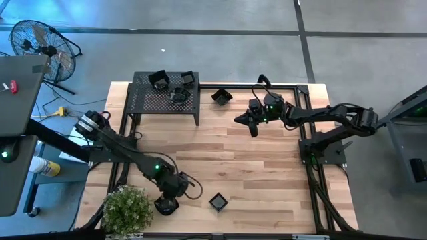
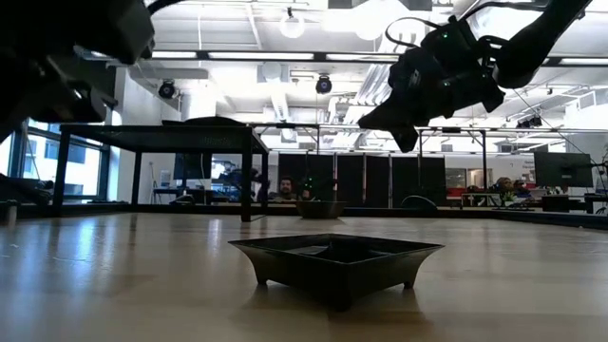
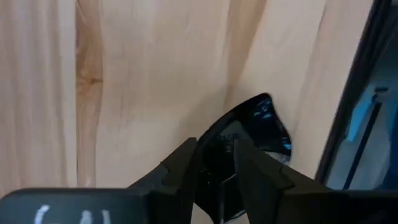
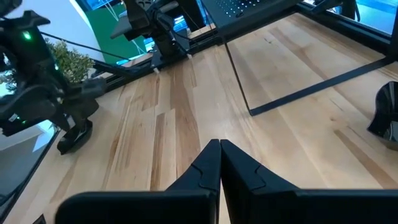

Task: Pick & Place Mini shaped plates
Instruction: Stack the leaf-shaped plate on top of the other leaf-shaped plates on the shelf

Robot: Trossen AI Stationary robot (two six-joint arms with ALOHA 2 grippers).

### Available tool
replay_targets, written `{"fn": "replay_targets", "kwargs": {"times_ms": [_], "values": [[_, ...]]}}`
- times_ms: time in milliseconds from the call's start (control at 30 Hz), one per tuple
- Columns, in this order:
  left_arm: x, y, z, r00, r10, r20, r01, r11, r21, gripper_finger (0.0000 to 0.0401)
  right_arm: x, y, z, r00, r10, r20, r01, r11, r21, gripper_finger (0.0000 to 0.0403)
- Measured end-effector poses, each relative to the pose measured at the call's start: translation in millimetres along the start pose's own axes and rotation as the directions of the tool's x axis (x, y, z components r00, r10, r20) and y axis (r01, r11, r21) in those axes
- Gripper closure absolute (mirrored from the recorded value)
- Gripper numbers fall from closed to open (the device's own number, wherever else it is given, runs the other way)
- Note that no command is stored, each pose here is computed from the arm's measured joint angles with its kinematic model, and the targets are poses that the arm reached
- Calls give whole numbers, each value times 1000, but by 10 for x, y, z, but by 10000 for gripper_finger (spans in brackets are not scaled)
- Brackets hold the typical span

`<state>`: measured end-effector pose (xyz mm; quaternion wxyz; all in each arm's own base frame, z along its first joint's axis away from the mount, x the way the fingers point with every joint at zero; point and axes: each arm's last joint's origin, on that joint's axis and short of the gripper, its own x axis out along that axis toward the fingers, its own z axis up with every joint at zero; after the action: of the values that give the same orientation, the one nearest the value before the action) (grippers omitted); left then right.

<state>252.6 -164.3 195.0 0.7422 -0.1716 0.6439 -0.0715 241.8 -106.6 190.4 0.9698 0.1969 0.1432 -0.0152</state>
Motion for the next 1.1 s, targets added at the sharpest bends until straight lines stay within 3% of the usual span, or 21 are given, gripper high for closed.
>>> {"fn": "replay_targets", "kwargs": {"times_ms": [467,800,1100], "values": [[362,66,-12,984,28,-176,-5,992,130,299,0,0,0,1000,0,0,0,1000,0,402],[384,76,-10,981,23,-194,16,980,197,392,0,0,0,1000,0,0,0,1000,7,402],[266,88,-48,980,51,-191,-9,977,214,399,0,0,1,1000,0,1,0,1000,7,402]]}}
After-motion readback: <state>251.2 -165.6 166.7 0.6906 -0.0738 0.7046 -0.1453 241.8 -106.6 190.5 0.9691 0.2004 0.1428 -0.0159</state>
